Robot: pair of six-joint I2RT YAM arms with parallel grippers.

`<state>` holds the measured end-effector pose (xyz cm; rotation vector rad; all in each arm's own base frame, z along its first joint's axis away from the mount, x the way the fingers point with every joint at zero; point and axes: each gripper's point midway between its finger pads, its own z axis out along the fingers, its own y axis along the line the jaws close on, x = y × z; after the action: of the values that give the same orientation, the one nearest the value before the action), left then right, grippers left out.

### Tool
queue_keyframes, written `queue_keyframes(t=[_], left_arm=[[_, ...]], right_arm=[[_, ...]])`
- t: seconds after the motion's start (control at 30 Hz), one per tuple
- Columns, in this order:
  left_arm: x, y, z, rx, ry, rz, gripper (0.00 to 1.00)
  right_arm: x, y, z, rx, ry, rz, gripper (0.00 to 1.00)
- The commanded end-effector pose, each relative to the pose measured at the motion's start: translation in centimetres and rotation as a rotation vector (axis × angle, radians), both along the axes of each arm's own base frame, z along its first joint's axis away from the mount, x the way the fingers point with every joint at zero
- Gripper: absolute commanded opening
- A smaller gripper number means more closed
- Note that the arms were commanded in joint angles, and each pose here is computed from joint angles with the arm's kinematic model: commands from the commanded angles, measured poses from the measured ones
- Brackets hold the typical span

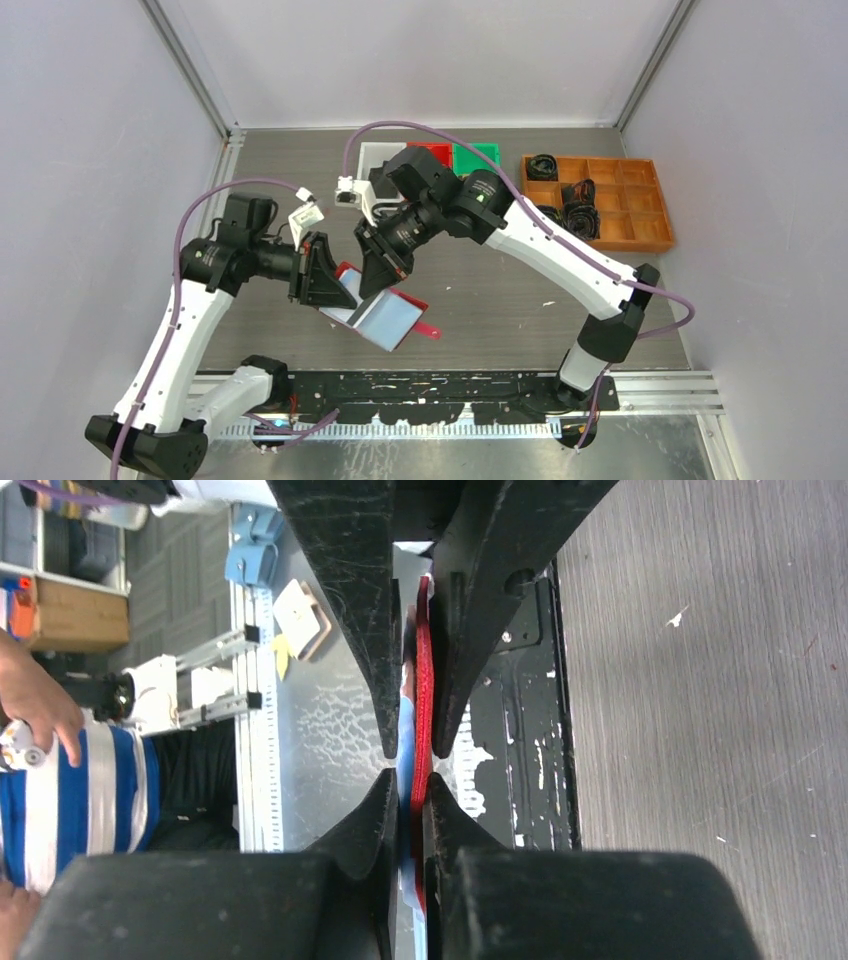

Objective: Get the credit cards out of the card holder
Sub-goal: Remove the credit card from the card holder.

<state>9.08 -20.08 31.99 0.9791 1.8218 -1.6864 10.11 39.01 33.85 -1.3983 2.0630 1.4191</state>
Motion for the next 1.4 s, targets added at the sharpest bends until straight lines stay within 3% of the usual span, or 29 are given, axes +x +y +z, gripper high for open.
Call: queue_keyframes(t=[0.0, 0.1, 0.2, 0.37, 0.5, 0.6, 0.93, 1.07, 1.2, 1.37], left_arm=[[-1.0, 0.2, -1.0, 0.056, -0.062, -0.042, 0.14], [-1.3, 0.5, -1.3, 0.081, -0.093, -0.063, 0.01], [-1.3, 0.4, -0.9, 0.070, -0.100, -0.063, 0.00], [-0.1, -0.3, 0.5, 0.019, -0.083, 0.011, 0.00], [1.4, -1.0, 2.4, -0.066, -0.098, 0.119, 0.00], [1.8, -1.2, 2.7, -0.082, -0.072, 0.139, 0.00], [1.8, -1.1, 3.4, -0.084, -0.083, 0.155, 0.00], [1.9, -1.2, 3.8, -0.090, -0.095, 0.156, 0.00], [1.9, -1.2, 3.9, -0.086, -0.105, 0.153, 0.00], [1.6, -1.1, 4.0, -0.085, -0.107, 0.127, 0.00]], right_arm=[[-1.5, -0.8, 2.1, 0.045, -0.031, 0.080, 0.03], [-1.8, -0.8, 2.3, 0.058, -0.026, 0.084, 0.20], [-1.3, -0.7, 2.8, 0.120, 0.005, 0.030, 0.39], [-0.9, -1.8, 5.3, 0.416, 0.142, -0.073, 0.51], [-1.5, -3.6, 6.7, 0.583, 0.184, -0.128, 0.52], [-1.5, -3.9, 6.4, 0.614, 0.215, -0.163, 0.50], [-2.4, -4.4, 3.6, 0.511, 0.222, -0.120, 0.52], [-2.7, -5.0, 2.8, 0.477, 0.206, -0.109, 0.44], [-3.0, -6.4, 1.5, 0.395, 0.144, -0.131, 0.50], [-3.6, -7.6, 1.9, 0.393, 0.099, -0.112, 0.49]])
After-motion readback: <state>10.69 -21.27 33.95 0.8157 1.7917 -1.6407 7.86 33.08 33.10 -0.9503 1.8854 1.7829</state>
